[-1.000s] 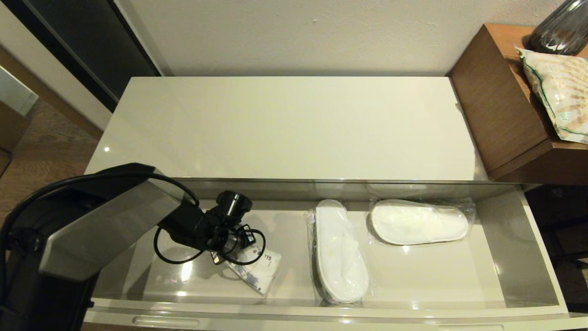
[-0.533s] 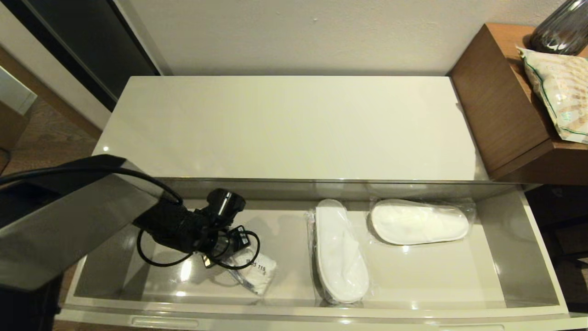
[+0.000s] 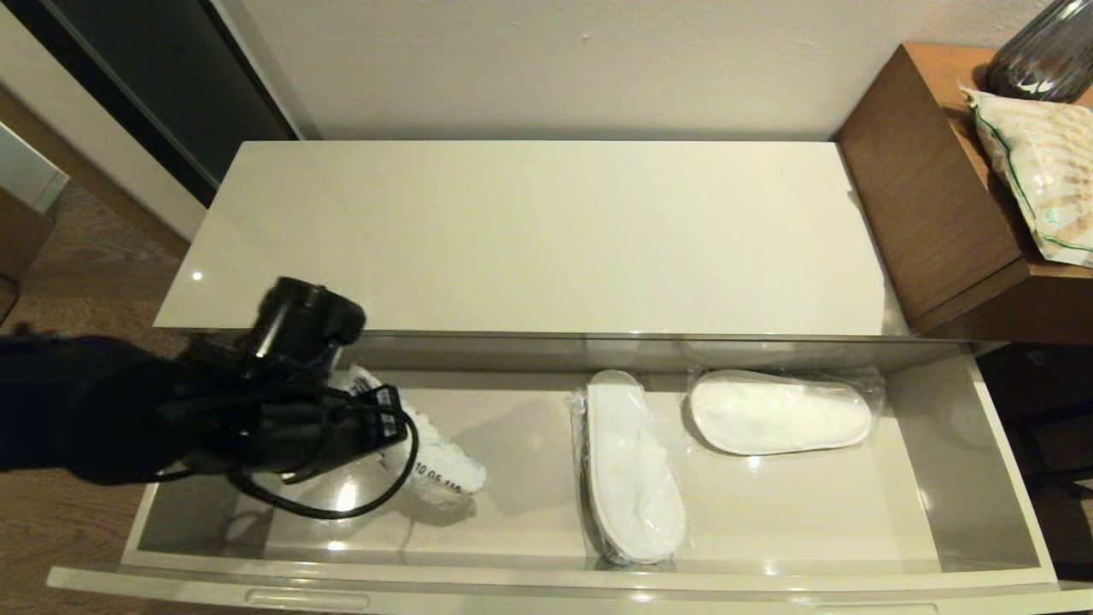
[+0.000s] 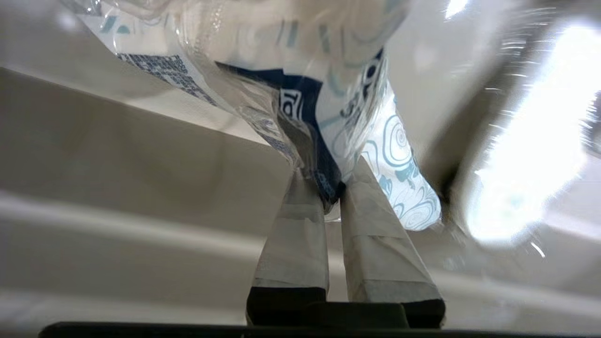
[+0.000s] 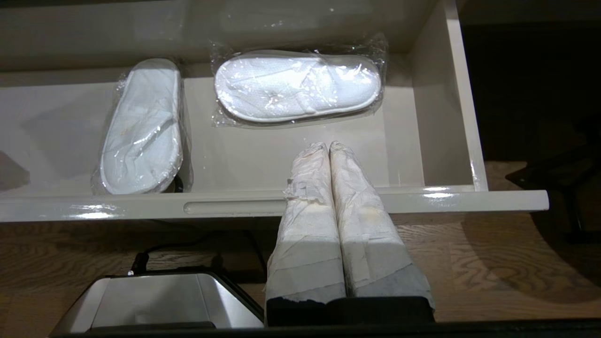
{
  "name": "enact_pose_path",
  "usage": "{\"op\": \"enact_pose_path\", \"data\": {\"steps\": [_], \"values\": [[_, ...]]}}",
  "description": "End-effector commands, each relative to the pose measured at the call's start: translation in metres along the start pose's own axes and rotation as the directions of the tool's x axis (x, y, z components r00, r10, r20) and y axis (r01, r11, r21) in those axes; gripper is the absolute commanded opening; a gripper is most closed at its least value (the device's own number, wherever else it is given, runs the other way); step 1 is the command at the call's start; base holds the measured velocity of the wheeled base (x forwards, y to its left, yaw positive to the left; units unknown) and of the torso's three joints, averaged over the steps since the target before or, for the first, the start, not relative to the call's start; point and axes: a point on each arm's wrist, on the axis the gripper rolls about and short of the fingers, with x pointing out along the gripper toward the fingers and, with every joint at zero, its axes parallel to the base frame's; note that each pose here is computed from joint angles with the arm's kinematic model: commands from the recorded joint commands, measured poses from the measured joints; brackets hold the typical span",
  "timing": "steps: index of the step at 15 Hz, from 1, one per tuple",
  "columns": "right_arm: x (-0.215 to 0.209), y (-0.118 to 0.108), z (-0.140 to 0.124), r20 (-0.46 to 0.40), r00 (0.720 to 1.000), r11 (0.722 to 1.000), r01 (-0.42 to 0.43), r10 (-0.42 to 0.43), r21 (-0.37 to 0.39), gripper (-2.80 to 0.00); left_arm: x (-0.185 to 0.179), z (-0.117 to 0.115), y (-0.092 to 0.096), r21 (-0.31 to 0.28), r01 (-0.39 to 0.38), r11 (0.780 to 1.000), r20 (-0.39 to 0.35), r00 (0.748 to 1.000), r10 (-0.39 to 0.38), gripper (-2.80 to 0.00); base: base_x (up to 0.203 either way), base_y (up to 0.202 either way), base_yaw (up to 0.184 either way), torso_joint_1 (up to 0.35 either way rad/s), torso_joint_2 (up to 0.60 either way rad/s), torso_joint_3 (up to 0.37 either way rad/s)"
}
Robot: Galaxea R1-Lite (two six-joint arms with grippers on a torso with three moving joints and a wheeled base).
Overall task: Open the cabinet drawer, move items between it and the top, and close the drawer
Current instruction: Take out the tissue from the drawer, then place the tissue on the table
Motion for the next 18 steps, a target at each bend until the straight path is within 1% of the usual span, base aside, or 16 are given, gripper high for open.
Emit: {"op": "enact_pose_path", "data": {"steps": [1, 2, 5, 6, 7, 8, 9, 10, 11, 12, 13, 15, 16, 17, 18], "values": [[0.0, 0.0, 0.0, 0.0, 1.0, 1.0, -0.001, 0.001, 0.0, -2.8, -0.091, 0.015, 0.006, 0.045, 0.091, 0.995, 0.125, 0.987, -0.096, -2.8, 0.0, 0.0, 0.0, 0.0, 0.0, 0.0], [0.0, 0.0, 0.0, 0.0, 1.0, 1.0, -0.001, 0.001, 0.0, -2.8, -0.106, 0.016, 0.008, 0.083, 0.086, 0.993, 0.121, 0.988, -0.096, -2.8, 0.0, 0.0, 0.0, 0.0, 0.0, 0.0], [0.0, 0.0, 0.0, 0.0, 1.0, 1.0, -0.001, 0.001, 0.0, -2.8, -0.107, 0.016, 0.008, 0.091, 0.086, 0.992, 0.12, 0.988, -0.096, -2.8, 0.0, 0.0, 0.0, 0.0, 0.0, 0.0], [0.0, 0.0, 0.0, 0.0, 1.0, 1.0, -0.001, 0.001, 0.0, -2.8, -0.109, 0.015, 0.008, 0.106, 0.085, 0.991, 0.117, 0.988, -0.097, -2.8, 0.0, 0.0, 0.0, 0.0, 0.0, 0.0], [0.0, 0.0, 0.0, -0.001, 1.0, 1.0, -0.001, 0.001, 0.0, -2.8, -0.116, 0.019, 0.003, 0.16, 0.092, 0.983, 0.126, 0.986, -0.113, -2.8, 0.0, 0.0, 0.0, 0.0, 0.0, 0.0], [0.0, 0.0, 0.0, -0.001, 1.0, 1.0, -0.001, 0.001, 0.0, -2.8, -0.132, 0.029, -0.004, 0.212, 0.116, 0.97, 0.167, 0.974, -0.153, -2.8, 0.0, 0.0, 0.0, 0.0, 0.0, 0.0], [0.0, 0.0, 0.0, -0.001, 1.0, 1.0, -0.001, 0.001, 0.0, -2.8, -0.151, 0.041, -0.012, 0.261, 0.14, 0.955, 0.217, 0.956, -0.199, -2.8, 0.0, 0.0, 0.0, 0.0, 0.0, 0.0], [0.0, 0.0, 0.0, -0.001, 1.0, 1.0, -0.001, 0.001, 0.0, -2.8, -0.162, 0.046, -0.017, 0.304, 0.145, 0.942, 0.243, 0.944, -0.223, -2.8, 0.0, 0.0, 0.0, 0.0, 0.0, 0.0], [0.0, 0.0, 0.0, -0.001, 1.0, 1.0, -0.001, 0.001, 0.0, -2.8, -0.164, 0.054, -0.026, 0.337, 0.139, 0.931, 0.26, 0.937, -0.233, -2.8, 0.0, 0.0, 0.0, 0.0, 0.0, 0.0], [0.0, 0.0, 0.0, -0.001, 1.0, 1.0, -0.001, 0.001, 0.0, -2.8, -0.156, 0.061, -0.038, 0.37, 0.124, 0.921, 0.259, 0.938, -0.23, -2.8, 0.0, 0.0, 0.0, 0.0, 0.0, 0.0], [0.0, 0.0, 0.0, -0.001, 1.0, 1.0, -0.001, 0.001, 0.0, -2.8, -0.154, 0.065, -0.046, 0.402, 0.11, 0.909, 0.262, 0.937, -0.229, -2.8, 0.0, 0.0, 0.0, 0.0, 0.0, 0.0], [0.0, 0.0, 0.0, -0.001, 1.0, 1.0, -0.001, 0.001, 0.0, -2.8, -0.157, 0.079, -0.053, 0.385, 0.071, 0.92, 0.329, 0.921, -0.208, -2.8, 0.0, 0.0, 0.0, 0.0, 0.0, 0.0], [0.0, 0.0, 0.0, -0.001, 1.0, 1.0, -0.001, 0.001, 0.0, -2.8, -0.153, 0.085, -0.053, 0.364, 0.026, 0.931, 0.355, 0.92, -0.165, -2.8, 0.0, 0.0, 0.0, 0.0, 0.0, 0.0], [0.0, 0.0, 0.0, -0.001, 1.0, 1.0, -0.001, 0.001, 0.0, -2.8, -0.144, 0.095, -0.047, 0.319, -0.044, 0.947, 0.386, 0.918, -0.088, -2.8, 0.0, 0.0, 0.0, 0.0, 0.0, 0.0], [0.0, 0.0, 0.0, -0.001, 1.0, 1.0, -0.001, 0.001, 0.0, -2.8, -0.136, 0.104, -0.043, 0.278, -0.107, 0.954, 0.414, 0.91, -0.018, -2.8, 0.0, 0.0, 0.0, 0.0, 0.0, 0.0]]}}
